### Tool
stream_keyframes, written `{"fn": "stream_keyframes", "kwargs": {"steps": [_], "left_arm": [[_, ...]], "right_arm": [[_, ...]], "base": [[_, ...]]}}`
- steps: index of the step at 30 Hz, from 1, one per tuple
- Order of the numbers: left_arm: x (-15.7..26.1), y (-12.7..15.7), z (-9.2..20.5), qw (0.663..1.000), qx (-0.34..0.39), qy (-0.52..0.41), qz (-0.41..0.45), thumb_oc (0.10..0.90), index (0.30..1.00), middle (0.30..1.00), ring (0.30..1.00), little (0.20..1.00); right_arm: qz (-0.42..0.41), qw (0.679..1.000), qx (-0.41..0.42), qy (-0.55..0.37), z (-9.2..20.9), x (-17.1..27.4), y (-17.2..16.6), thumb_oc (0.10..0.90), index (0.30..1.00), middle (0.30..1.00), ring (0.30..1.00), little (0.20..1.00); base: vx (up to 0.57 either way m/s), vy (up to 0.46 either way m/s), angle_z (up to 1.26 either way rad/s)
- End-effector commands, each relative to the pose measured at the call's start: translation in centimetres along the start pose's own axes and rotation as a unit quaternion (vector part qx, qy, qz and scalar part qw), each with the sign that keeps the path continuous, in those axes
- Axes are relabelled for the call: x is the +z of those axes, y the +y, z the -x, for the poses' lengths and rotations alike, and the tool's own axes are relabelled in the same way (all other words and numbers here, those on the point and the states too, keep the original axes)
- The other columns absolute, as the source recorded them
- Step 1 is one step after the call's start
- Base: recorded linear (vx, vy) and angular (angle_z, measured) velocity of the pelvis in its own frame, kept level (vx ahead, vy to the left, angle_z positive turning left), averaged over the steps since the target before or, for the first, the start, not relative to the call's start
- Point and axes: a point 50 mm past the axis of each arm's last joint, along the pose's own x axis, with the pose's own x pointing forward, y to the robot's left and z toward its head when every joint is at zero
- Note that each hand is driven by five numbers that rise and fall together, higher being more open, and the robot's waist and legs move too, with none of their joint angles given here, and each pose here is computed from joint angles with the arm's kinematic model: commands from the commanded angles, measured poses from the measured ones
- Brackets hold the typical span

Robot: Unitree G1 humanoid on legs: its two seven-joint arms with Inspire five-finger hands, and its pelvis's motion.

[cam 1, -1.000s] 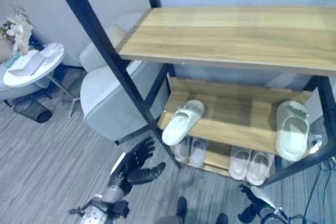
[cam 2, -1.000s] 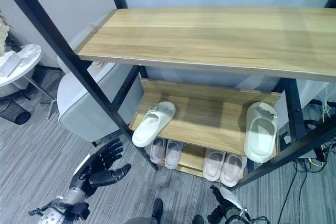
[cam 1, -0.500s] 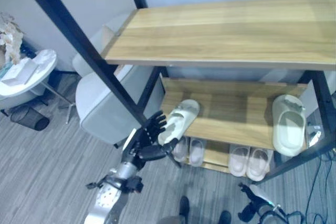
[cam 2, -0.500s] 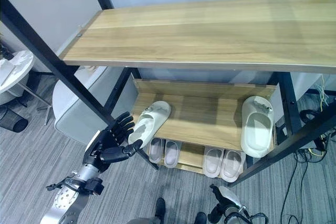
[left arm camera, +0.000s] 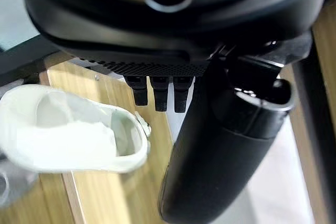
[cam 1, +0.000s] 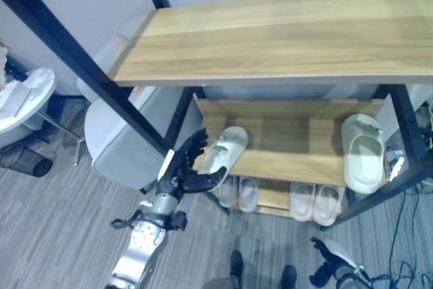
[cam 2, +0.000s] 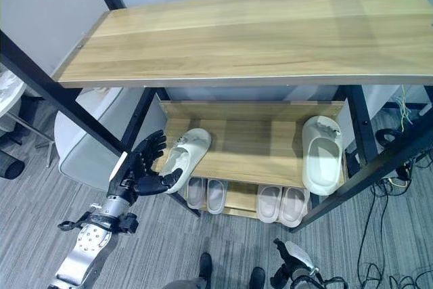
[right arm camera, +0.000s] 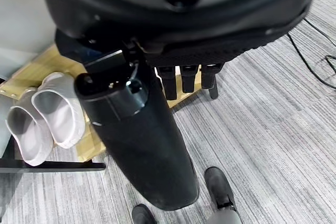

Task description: Arrange the slippers neatly on the shoe rack.

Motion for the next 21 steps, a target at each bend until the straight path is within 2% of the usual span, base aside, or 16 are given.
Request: {"fn": "stream_keyframes", "kwargs": {"steps": [1,11,21], "left_arm": [[5.8,2.5,-2.8,0.979,0.053,-0.170,-0.096,0.800,0.900,0.900,0.900,0.900],[6.2,3.4,-4.5,0.965,0.080,-0.176,-0.177,0.800,0.900,0.900,0.900,0.900],[5.5,3.3,-6.1,0.968,0.093,-0.153,-0.173,0.800,0.900,0.900,0.900,0.900]], "right_arm": [[-0.018,0.997,-0.045,-0.062,-0.7,2.7,-1.9,0.800,0.900,0.900,0.900,0.900],[-0.031,0.996,-0.050,-0.061,-0.7,2.8,-2.0,0.800,0.900,0.900,0.900,0.900],[-0.046,0.996,-0.052,-0.050,-0.7,2.5,-1.8,0.800,0.900,0.900,0.900,0.900]], "base": [[0.00,0.000,0.00],[0.00,0.001,-0.01],[-0.01,0.000,-0.03]]}}
